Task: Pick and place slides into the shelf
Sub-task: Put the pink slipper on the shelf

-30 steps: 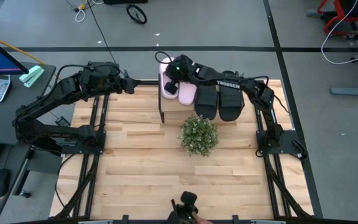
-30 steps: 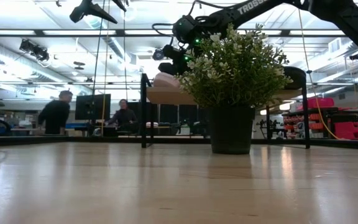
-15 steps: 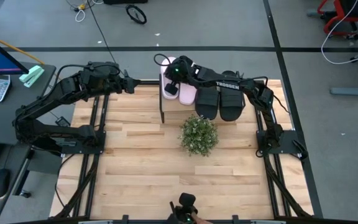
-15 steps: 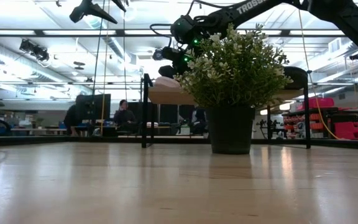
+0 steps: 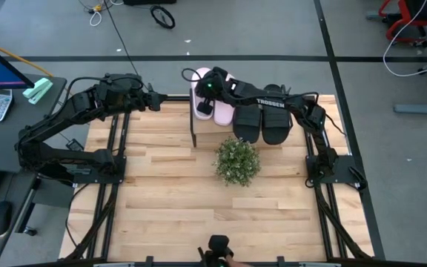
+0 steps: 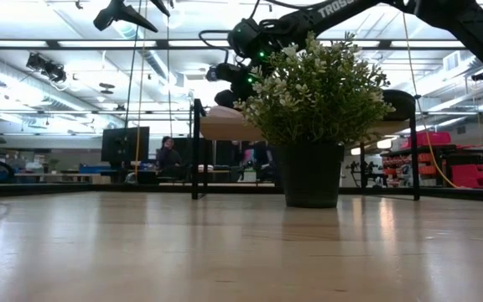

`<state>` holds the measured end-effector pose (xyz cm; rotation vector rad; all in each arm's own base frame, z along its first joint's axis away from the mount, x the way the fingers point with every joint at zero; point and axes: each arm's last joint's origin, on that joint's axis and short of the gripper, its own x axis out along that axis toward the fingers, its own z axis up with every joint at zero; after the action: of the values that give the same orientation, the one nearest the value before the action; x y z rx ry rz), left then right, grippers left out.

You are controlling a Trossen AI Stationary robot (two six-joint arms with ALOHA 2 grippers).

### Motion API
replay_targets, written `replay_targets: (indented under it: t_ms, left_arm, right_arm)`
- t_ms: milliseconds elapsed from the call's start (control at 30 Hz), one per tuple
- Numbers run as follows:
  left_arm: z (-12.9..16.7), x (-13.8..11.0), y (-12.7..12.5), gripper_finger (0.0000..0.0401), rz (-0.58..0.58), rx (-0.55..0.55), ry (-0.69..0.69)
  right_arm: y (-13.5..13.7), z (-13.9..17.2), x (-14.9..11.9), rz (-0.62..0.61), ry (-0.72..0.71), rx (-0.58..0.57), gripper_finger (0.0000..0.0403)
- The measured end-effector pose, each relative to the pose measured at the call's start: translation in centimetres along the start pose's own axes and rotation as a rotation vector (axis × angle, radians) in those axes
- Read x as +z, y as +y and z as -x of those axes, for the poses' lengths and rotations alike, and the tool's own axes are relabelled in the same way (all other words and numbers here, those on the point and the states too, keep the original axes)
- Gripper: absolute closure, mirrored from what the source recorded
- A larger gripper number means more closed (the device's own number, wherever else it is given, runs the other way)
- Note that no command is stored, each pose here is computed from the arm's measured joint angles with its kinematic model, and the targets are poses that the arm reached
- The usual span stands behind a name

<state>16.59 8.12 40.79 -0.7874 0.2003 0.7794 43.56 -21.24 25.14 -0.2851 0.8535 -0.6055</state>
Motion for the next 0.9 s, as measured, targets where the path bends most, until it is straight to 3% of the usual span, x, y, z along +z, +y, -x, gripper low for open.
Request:
replay_targets:
  t_ms: [233, 900]
  left_arm:
    - [0.0, 0.0, 0.0, 0.0199, -0.002, 0.008, -0.008]
    - [0.0, 0.0, 0.1, 0.02, -0.007, 0.017, -0.016]
  right_arm:
    - [0.3, 0.7, 0.8, 0.024, -0.007, 0.011, 0.0374]
    - [0.1, 2.0, 1.1, 0.104, 0.029, 0.042, 0.0394]
